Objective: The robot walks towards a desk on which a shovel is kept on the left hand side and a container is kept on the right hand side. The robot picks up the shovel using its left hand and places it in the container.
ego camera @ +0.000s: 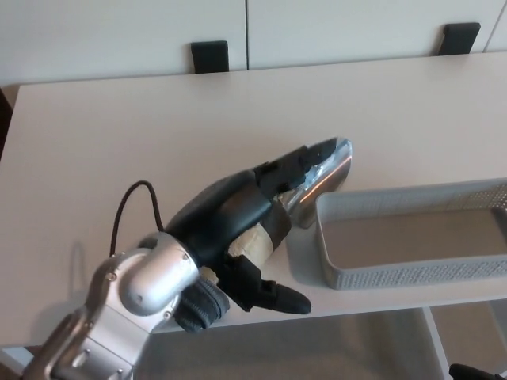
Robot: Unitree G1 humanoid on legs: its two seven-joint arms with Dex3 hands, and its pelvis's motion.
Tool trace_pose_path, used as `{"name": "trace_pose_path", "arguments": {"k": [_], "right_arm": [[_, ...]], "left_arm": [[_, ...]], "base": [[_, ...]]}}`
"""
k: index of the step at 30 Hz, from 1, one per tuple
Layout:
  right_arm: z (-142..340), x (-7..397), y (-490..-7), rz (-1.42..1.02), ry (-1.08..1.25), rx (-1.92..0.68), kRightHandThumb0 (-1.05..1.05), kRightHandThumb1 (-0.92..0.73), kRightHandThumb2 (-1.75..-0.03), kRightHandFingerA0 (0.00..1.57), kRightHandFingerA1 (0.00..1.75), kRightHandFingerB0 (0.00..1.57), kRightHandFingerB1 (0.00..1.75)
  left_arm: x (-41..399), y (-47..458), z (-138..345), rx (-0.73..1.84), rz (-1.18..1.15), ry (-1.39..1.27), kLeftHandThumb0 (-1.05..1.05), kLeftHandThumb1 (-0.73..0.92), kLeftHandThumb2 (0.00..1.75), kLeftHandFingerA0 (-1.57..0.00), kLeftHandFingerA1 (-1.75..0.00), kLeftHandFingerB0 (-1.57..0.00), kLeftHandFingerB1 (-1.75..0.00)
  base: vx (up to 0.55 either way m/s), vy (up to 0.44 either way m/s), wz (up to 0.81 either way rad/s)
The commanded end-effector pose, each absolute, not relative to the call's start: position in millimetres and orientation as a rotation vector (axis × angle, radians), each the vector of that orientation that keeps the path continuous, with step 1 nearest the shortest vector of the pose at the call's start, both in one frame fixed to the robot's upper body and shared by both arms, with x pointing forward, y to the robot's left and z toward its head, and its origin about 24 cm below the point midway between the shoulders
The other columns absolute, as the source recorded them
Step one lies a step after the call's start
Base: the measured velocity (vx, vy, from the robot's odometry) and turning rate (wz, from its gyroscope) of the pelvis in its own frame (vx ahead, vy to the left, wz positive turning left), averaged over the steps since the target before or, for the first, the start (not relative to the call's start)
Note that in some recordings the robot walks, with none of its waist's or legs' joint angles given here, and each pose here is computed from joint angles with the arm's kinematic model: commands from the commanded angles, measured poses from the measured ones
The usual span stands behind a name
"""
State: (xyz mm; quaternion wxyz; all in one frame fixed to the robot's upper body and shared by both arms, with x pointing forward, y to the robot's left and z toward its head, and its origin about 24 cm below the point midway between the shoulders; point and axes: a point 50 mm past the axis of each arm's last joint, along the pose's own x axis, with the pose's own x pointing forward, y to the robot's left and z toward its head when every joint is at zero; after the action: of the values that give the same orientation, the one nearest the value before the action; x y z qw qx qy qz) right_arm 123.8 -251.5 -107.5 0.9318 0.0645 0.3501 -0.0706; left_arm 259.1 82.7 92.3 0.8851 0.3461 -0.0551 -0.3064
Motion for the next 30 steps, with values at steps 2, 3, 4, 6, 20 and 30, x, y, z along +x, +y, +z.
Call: {"name": "trace_pose_path", "arguments": {"k": [2,3,4,6,20,30], "right_arm": [[-99.7,126.5,-266.4,-0.143,0.684,0.005,-0.1,-0.47,-0.53,0.78,0.73,0.5,0.54],[-100.1,126.2,-266.6,-0.147,0.689,0.0,-0.1,-0.46,-0.53,0.79,0.73,0.51,0.54],[-100.1,126.0,-266.5,-0.148,0.685,0.009,-0.08,-0.46,-0.53,0.79,0.76,0.51,0.55],[-100.4,126.2,-266.2,-0.142,0.682,0.0,-0.1,-0.45,-0.53,0.8,0.75,0.52,0.55],[-100.9,125.7,-265.7,-0.099,0.678,-0.056,-0.14,-0.43,-0.51,0.82,0.71,0.54,0.54],[-98.6,126.1,-264.3,-0.089,0.671,-0.068,-0.16,-0.44,-0.52,0.79,0.69,0.53,0.54]], "left_arm": [[261.1,116.3,49.9,1.187,-0.123,0.02,-0.78,0.21,0.69,0.0,-0.07,0.0,-0.08],[261.6,116.8,50.3,1.194,-0.11,0.023,-0.84,0.22,0.68,0.0,0.0,-0.01,-0.06],[261.7,116.5,51.0,1.19,-0.102,0.02,-0.82,0.23,0.69,0.0,0.0,-0.01,-0.1],[262.1,116.1,54.1,1.188,-0.08,0.009,-0.82,0.21,0.67,0.0,-0.02,-0.02,-0.1],[262.8,120.9,47.3,1.225,-0.051,0.03,-0.87,0.22,0.68,0.0,-0.05,0.0,-0.04],[262.4,117.9,41.5,1.244,-0.046,0.056,-0.86,0.33,0.54,0.0,0.0,0.0,-0.18]], "base": [[0.0,0.0,0.0],[0.0,0.0,0.0],[0.0,0.0,0.0],[0.0,0.0,0.0],[0.0,0.0,0.0],[0.0,0.0,0.0]]}}
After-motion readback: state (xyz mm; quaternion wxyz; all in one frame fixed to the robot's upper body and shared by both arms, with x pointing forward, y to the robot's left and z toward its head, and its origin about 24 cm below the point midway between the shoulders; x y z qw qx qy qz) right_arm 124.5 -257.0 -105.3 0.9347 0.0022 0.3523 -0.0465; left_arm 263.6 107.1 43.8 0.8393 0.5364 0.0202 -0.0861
